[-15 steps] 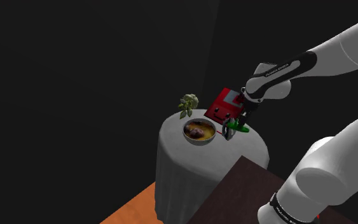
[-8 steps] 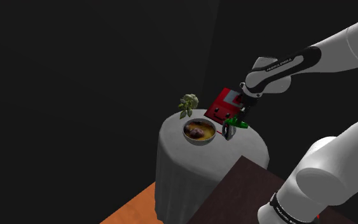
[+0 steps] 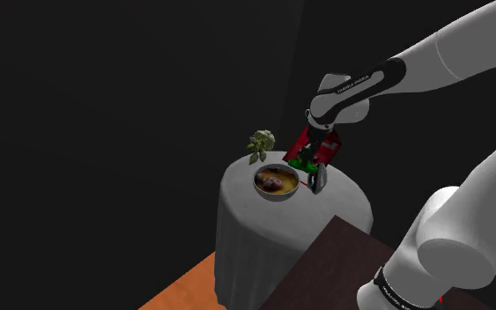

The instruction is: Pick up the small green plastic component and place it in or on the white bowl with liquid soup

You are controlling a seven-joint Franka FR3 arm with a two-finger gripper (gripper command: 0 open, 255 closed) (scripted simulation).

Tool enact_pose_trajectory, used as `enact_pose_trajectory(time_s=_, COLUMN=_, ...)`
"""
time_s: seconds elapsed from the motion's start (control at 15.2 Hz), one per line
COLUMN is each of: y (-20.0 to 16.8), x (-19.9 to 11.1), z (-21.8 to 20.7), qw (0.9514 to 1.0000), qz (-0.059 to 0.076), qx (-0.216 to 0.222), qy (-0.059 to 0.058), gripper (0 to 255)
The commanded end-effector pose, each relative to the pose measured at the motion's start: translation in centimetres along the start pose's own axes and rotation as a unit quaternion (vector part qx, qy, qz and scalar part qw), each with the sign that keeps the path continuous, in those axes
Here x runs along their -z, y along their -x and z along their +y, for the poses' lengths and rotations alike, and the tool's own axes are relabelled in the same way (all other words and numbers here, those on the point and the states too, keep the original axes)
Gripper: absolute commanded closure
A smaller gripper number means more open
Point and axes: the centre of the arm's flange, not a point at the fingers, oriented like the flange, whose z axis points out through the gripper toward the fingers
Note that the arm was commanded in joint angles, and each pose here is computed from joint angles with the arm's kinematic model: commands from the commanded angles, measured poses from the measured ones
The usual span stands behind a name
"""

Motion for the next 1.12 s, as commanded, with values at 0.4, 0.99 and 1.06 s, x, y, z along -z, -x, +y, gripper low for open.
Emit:
enact_pose_trajectory(time_s=0.4, y=-7.6, x=-1.3, z=-4.4, qw=1.0000, qz=0.000, qx=0.000, qy=0.000, gripper=255)
enact_pose_trajectory(time_s=0.99, y=-7.4, x=-6.0, z=-4.4, qw=1.0000, qz=0.000, qx=0.000, qy=0.000, gripper=255)
enact_pose_trajectory(time_s=1.06, y=-7.4, x=-6.5, z=-4.4, qw=1.0000, qz=0.000, qx=0.000, qy=0.000, gripper=255)
